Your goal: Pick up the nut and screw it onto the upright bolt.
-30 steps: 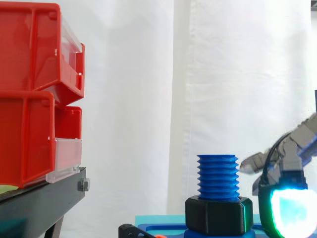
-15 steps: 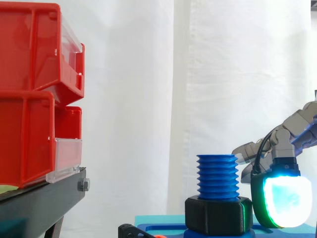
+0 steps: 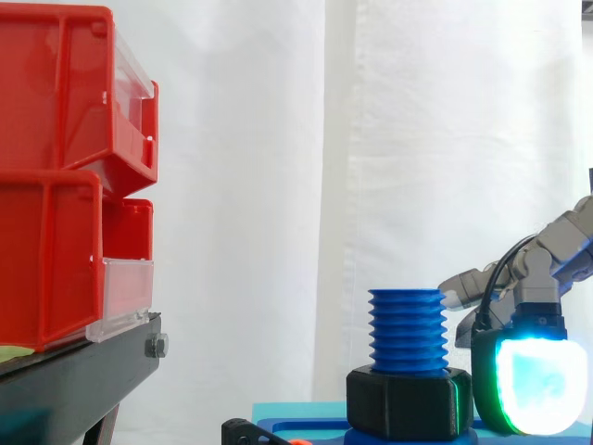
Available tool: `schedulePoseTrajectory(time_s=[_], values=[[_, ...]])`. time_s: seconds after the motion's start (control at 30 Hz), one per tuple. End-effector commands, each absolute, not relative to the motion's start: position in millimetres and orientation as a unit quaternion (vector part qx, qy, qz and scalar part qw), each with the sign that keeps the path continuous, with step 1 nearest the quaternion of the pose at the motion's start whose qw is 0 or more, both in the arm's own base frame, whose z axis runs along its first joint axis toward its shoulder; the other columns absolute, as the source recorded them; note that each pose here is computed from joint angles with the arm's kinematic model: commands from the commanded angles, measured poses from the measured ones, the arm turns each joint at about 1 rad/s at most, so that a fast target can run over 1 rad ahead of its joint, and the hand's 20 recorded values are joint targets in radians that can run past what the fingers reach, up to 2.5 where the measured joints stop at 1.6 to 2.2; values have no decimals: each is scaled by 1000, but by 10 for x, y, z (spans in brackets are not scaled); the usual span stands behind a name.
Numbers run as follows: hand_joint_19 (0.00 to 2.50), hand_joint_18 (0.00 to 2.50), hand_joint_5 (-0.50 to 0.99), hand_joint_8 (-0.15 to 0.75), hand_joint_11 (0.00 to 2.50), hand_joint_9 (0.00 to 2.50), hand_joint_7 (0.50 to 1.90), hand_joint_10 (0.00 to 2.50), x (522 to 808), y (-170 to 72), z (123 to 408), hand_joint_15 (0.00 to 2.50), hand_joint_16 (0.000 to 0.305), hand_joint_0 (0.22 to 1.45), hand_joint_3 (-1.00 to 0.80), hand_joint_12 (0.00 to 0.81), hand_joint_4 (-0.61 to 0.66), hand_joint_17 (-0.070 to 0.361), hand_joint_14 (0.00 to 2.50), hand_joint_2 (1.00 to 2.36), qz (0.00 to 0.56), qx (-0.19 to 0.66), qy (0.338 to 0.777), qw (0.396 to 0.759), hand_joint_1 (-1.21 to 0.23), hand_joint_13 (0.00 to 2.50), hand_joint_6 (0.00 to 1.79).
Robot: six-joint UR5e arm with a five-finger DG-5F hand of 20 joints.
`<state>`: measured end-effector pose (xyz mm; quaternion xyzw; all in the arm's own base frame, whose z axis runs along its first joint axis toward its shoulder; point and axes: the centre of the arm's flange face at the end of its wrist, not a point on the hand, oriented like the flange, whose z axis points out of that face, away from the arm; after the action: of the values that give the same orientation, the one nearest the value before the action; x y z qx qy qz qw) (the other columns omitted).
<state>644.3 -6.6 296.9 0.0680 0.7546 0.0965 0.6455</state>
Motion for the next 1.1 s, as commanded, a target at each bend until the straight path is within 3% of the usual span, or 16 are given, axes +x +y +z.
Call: schedulePoseTrajectory(time_s=[0.0, 1.07], values=[[69, 31, -234, 282, 69, 282, 798, 2, 6441, -61, 2969, 0, 74, 334, -500, 435, 147, 165, 0, 1000, 94, 61, 756, 645, -926, 40, 502], [82, 45, -217, 272, 90, 310, 842, 2, 6424, -182, 2992, 0, 68, 384, -500, 411, 157, 153, 0, 1000, 86, 47, 757, 646, -930, 62, 502]])
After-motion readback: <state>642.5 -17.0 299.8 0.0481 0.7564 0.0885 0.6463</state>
